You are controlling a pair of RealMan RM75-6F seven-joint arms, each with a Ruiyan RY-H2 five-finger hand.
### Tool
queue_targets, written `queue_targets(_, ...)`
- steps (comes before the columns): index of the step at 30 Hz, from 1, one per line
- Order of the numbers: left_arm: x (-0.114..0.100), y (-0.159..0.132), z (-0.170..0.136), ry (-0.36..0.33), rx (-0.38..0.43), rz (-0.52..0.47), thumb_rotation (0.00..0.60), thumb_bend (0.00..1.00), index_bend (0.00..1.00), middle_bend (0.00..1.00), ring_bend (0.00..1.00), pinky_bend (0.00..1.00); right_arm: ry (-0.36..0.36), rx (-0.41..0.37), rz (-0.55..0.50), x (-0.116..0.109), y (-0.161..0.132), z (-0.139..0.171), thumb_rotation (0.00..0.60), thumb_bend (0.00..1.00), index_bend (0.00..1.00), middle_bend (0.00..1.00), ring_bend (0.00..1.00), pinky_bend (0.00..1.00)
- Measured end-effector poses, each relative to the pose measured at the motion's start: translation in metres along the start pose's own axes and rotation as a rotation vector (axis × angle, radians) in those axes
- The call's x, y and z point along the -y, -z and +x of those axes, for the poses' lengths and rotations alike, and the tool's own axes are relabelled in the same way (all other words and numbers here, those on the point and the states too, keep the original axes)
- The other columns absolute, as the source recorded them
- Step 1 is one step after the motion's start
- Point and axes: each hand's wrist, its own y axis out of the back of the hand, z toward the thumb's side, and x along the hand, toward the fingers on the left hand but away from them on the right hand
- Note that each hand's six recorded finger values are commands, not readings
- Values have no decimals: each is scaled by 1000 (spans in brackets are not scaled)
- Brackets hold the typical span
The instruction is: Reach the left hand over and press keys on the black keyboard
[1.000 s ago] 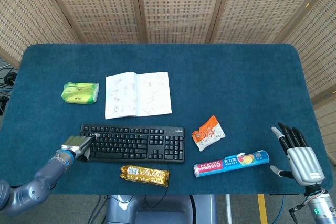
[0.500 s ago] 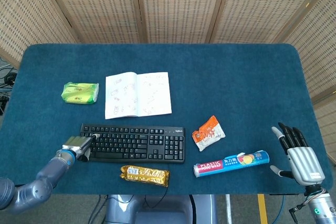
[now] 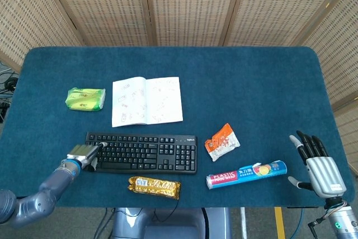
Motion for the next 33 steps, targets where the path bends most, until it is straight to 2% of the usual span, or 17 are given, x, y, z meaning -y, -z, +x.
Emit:
queue_targets(4,-8,-2,-9,-30,21,-5,600,787,0,610,626,376,0,-1,1,0,0,0,600,51,0,0,0,0)
queue_targets(8,-22,-4,-24,-90,48,-21,600,677,0,579,588,376,-1,-2,3,1,-1,0,600,51,0,0,0,0)
queue_targets(10,-27,-4,-32,-125,63,-33,600,620,0,471,491,366,-1,-2,4,1,-1,0,600,52,0,0,0,0)
queue_targets(11,-31,-3,-37,-150,72,-42,600,585,0,379,423,342,-1,-1,4,1,0,0,600,53,0,0,0,0)
queue_targets(15,-38,4,-51,-249,99,-79,600,411,0,84,164,167,-2,3,6,1,0,0,600,53,0,0,0,0)
queue_targets(17,-40,10,-58,-320,111,-89,600,309,0,13,51,72,-3,4,8,1,1,0,600,53,0,0,0,0)
queue_targets(18,-40,13,-60,-356,116,-92,600,239,0,0,14,29,-3,5,10,2,1,-1,600,52,0,0,0,0)
queue_targets(20,-41,21,-67,-448,124,-93,600,136,0,0,0,0,-3,6,11,2,1,-1,600,51,0,0,0,0)
queue_targets(23,-38,36,-76,-593,120,-87,600,44,0,0,0,0,-4,9,14,2,1,-1,600,51,0,0,0,0)
queue_targets(26,-31,53,-80,-740,96,-61,600,13,0,0,0,0,-5,11,18,3,1,-2,600,50,0,0,0,0)
queue_targets(29,-15,73,-80,-847,49,-30,600,11,0,0,0,0,-6,10,21,4,0,-2,600,50,0,0,0,0)
queue_targets(33,20,91,-76,-897,-4,-14,600,11,0,0,0,0,-16,11,28,7,0,-3,600,53,0,0,0,0)
